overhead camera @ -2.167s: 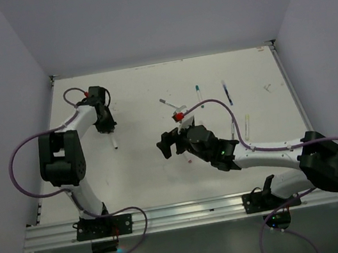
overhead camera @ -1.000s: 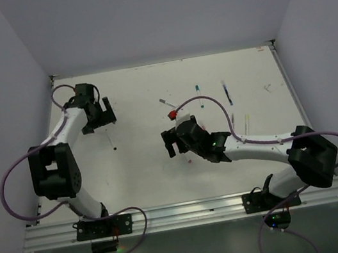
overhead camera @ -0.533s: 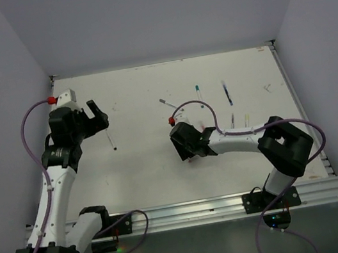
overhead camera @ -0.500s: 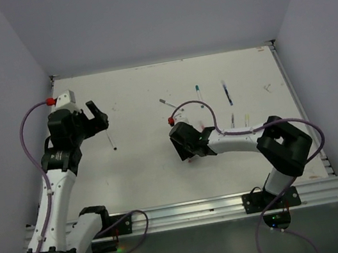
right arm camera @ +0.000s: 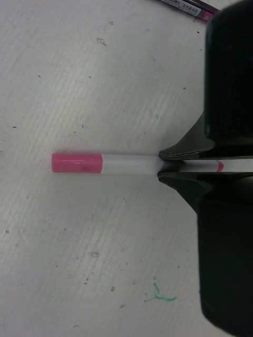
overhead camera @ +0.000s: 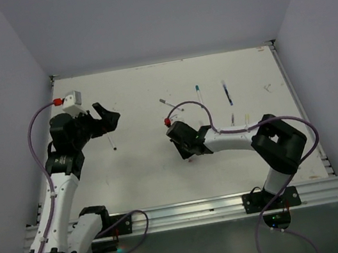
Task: Open the pen caps
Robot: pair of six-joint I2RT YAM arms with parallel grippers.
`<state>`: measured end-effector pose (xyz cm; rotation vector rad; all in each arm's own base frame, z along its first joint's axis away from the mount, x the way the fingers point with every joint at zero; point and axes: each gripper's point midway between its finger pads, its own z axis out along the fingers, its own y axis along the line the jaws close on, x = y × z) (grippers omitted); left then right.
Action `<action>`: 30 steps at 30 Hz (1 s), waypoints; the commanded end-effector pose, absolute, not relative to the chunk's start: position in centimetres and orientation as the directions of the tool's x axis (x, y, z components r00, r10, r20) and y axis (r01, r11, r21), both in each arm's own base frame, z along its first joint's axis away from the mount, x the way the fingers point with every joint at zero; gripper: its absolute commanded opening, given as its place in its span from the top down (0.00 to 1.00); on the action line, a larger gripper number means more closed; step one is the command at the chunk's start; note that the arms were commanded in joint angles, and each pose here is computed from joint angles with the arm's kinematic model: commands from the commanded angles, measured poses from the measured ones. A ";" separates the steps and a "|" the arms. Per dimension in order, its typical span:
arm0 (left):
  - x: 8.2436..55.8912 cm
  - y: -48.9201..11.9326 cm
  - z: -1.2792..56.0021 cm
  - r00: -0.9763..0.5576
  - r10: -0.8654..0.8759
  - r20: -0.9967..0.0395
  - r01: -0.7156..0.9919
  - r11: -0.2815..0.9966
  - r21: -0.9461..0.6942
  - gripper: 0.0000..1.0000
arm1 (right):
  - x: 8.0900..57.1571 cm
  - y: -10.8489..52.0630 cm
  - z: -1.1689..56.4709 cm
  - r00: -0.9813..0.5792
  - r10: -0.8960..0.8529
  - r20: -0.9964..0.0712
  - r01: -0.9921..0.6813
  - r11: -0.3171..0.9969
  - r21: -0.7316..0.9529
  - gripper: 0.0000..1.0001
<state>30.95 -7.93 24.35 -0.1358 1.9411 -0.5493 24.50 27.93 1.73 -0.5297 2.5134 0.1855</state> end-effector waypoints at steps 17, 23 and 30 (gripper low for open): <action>29.6 -23.8 20.5 -0.641 -0.431 -0.635 0.236 0.677 -0.697 0.08 | 25.3 33.5 18.5 -0.395 0.043 -0.918 -0.635 0.709 0.307 1.00; 30.2 -25.8 19.9 -0.641 -0.436 -0.632 0.210 0.693 -0.690 0.15 | 25.3 33.5 18.6 -0.387 0.045 -0.921 -0.641 0.705 0.304 1.00; 31.3 -25.8 20.4 -0.598 -0.472 -0.648 0.172 0.713 -0.679 0.24 | 25.1 33.9 18.0 -0.397 0.031 -0.917 -0.650 0.696 0.305 1.00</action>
